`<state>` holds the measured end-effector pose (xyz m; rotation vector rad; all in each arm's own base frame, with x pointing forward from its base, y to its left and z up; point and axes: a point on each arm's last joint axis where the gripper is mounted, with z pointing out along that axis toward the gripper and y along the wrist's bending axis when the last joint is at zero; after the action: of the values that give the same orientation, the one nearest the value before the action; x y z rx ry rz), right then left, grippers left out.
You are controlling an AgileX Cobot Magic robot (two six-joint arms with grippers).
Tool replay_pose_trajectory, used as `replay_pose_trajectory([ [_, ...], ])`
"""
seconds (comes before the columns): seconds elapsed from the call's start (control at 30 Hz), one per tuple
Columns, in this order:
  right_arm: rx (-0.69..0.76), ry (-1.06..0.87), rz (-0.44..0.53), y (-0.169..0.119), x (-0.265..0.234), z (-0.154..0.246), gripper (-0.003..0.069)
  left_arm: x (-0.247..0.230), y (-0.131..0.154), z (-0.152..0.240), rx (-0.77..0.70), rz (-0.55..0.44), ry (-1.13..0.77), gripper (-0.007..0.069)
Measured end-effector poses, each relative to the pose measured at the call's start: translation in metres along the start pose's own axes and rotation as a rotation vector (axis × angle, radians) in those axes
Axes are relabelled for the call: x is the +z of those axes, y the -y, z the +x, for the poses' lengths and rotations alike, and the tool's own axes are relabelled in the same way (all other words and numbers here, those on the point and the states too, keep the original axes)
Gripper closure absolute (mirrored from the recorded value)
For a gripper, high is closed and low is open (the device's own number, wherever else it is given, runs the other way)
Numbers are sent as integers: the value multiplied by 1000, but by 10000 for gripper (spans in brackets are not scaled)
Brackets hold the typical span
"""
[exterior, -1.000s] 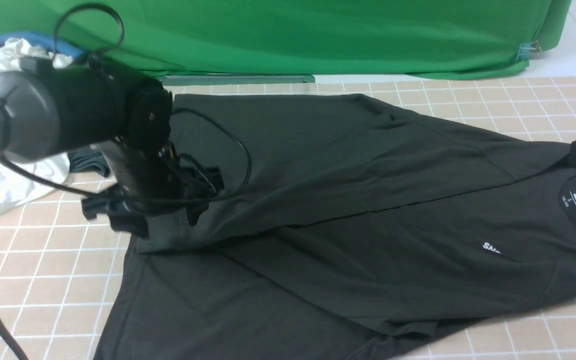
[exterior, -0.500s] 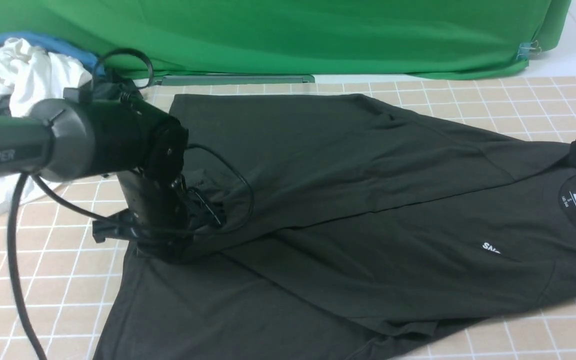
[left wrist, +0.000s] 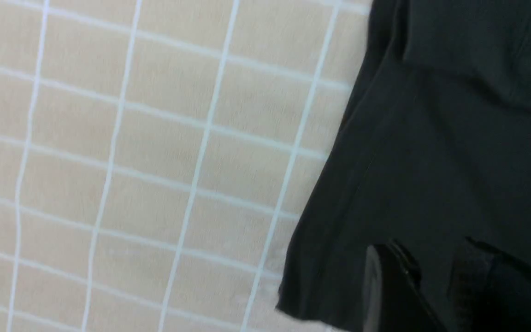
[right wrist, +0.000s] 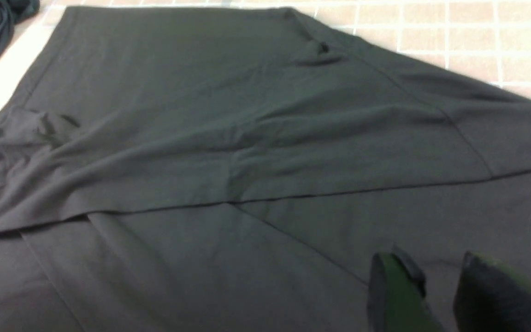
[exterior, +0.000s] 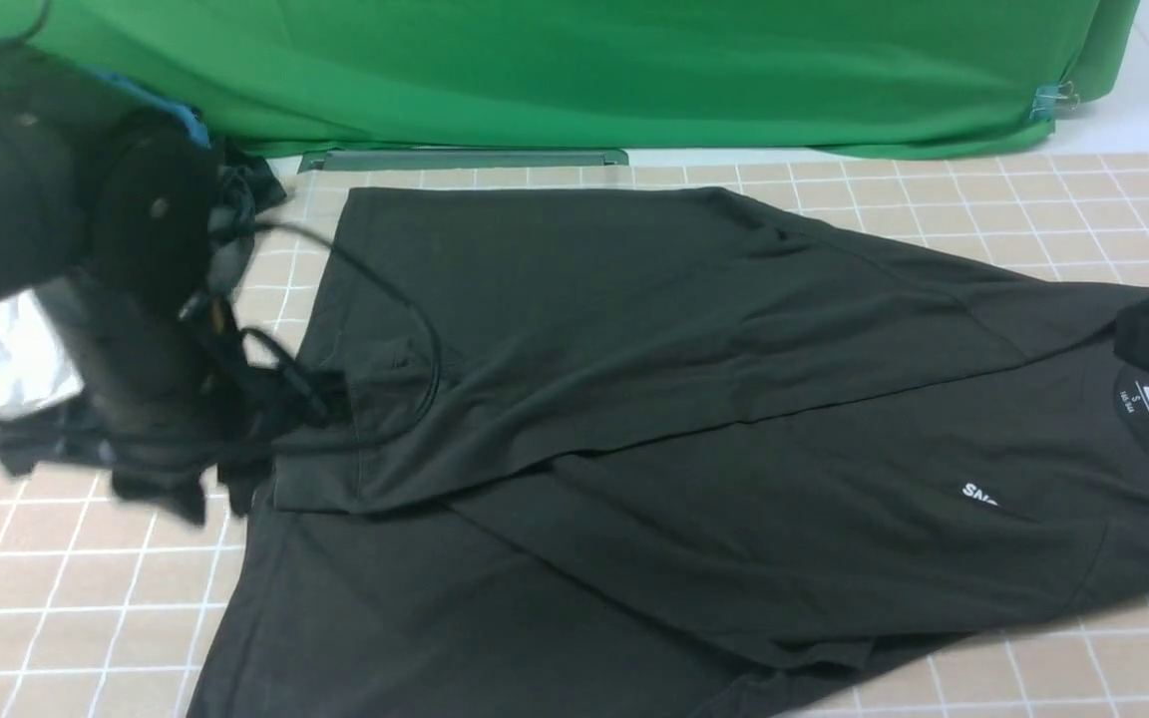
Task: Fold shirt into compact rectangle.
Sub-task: 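Grasp the near edge of the shirt at its hem and shoulder corners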
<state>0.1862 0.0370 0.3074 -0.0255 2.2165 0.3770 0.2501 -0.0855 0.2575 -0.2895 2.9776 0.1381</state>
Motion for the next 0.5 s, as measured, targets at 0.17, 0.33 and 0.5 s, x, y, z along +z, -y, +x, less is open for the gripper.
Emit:
replay_pose_trajectory([
  [0.17, 0, -2, 0, 0, 0, 0, 431, 37, -10, 42, -15, -9, -188, 260],
  [0.33, 0, -5, -1, 0, 0, 0, 428, 76, -16, 72, -43, 33, -217, 122],
  [0.5, -1, -5, -2, 0, 0, 0, 428, 90, -17, 78, -54, 87, -149, 60],
])
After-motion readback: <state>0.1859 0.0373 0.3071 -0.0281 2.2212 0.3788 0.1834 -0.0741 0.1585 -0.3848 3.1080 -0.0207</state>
